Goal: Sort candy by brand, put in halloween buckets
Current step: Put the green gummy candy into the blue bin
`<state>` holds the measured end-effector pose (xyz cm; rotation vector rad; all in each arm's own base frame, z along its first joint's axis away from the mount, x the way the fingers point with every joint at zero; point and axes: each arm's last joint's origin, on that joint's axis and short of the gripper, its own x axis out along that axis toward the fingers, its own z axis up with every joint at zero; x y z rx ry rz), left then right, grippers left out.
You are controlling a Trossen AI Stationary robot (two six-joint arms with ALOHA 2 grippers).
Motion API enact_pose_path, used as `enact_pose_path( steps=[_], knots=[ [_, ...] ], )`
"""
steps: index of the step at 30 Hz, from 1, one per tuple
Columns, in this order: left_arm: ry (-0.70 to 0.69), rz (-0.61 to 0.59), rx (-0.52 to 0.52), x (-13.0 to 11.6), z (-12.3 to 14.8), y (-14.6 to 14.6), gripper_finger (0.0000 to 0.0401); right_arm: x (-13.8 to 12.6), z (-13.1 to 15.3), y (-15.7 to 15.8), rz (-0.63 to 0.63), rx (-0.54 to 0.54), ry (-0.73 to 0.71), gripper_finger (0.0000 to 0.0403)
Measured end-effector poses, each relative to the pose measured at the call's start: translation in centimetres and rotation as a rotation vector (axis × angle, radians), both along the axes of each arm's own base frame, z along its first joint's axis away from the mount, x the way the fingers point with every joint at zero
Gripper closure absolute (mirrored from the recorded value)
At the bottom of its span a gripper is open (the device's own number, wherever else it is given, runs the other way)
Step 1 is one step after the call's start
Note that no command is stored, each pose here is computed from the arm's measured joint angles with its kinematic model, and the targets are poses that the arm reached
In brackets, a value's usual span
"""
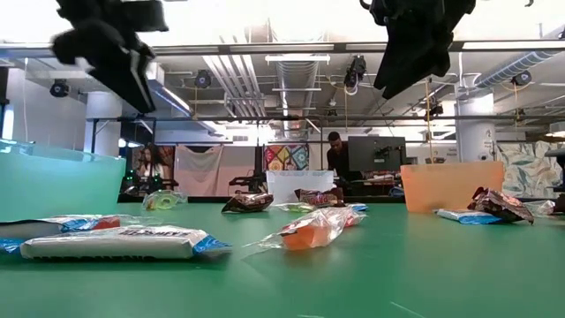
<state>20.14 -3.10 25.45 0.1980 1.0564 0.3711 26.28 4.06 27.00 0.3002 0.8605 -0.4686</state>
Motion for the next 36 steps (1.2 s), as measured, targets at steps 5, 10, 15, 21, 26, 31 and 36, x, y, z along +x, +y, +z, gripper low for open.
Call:
enact_pose_path(
  steps=[5, 10, 15, 21, 26, 31, 36],
  knots=[
    [-0.022, -0.018, -0.034, 1.1, -1.4, 3.6, 0.0282, 0.2, -0.3, 0.0, 0.001, -0.004, 0.011, 0.0209],
    [-0.081, 0.038, -0.11, 1.1, -3.3, 7.4, 0.0282, 0.1, -0.5, 0.0, 0.001, -0.005, 0.017, 0.0209],
    [-0.102, 0.069, -0.198, 0.9, -4.6, 9.8, 0.0282, 0.1, -0.5, 0.0, 0.004, -0.008, 0.019, 0.0209],
    [0.005, 0.094, -0.199, 1.3, -6.8, 11.0, 0.0281, 0.1, -0.6, 0.0, 0.003, -0.017, 0.021, 0.0209],
    [0.082, 0.104, -0.217, 1.9, -8.5, 11.2, 0.0259, 0.1, -0.6, 0.0, 0.004, -0.017, 0.021, 0.0209],
    [0.139, 0.119, -0.214, 2.3, -9.7, 11.4, 0.0231, 0.1, -0.6, 0.0, 0.004, -0.017, 0.021, 0.0209],
    [0.182, 0.129, -0.208, 2.5, -10.8, 11.6, 0.0231, 0.1, -0.6, 0.0, 0.004, -0.017, 0.022, 0.0209]
  ],
)
